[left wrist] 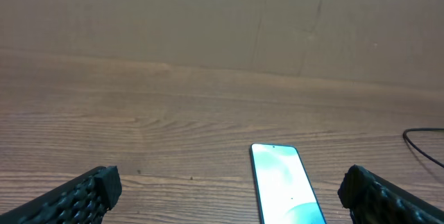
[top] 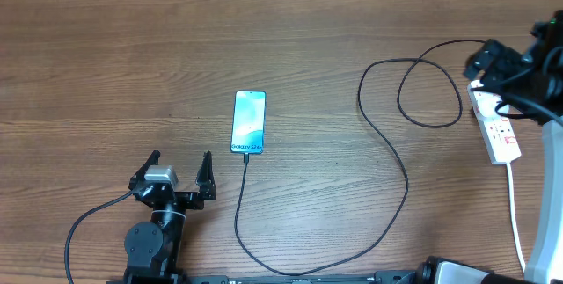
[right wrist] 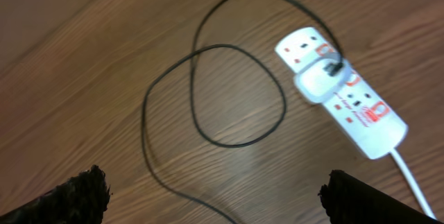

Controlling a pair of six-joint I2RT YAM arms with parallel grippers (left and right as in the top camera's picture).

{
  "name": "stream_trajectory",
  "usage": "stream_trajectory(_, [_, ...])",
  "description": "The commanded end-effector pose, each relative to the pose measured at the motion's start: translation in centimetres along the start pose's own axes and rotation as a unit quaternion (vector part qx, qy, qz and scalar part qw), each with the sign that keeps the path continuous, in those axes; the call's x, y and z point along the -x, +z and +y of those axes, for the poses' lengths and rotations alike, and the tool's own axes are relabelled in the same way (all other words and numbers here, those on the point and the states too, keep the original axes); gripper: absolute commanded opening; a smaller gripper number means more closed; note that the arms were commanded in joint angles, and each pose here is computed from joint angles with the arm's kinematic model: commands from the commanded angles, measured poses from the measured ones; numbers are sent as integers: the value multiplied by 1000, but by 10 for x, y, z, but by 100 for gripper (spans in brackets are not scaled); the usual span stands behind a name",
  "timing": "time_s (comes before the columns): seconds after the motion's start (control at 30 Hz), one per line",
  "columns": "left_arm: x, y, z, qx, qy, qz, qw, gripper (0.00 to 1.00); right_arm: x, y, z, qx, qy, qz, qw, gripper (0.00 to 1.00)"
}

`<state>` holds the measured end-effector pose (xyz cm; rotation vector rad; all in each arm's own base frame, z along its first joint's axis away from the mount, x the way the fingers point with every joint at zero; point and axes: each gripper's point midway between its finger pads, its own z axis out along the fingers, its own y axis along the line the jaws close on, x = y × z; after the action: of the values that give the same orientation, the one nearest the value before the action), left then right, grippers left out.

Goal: Plug charger to phone and switch on socket

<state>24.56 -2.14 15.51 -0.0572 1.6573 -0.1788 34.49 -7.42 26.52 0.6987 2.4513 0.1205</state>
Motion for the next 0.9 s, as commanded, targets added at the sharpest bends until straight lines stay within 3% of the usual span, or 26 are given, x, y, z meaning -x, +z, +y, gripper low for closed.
stream_trajectory(0.0, [1, 0, 2, 5, 8, -5, 1000, 100, -7, 5, 20, 14, -27, 11, 999, 100])
stream_trajectory(0.33, [1, 0, 2, 5, 8, -5, 1000, 100, -23, 9, 52, 30, -85, 19, 996, 100])
stream_trajectory(0.47, [1, 0, 2, 5, 8, -5, 1000, 100, -47, 41, 49, 29, -134, 39, 990, 100])
stream_trajectory(0.67, [1, 0, 2, 5, 8, -5, 1000, 100, -98, 106, 39, 63, -133, 57, 987, 100])
stream_trajectory(0.87, [1, 0, 2, 5, 8, -5, 1000, 100, -144, 138, 20, 73, -133, 56, 987, 100])
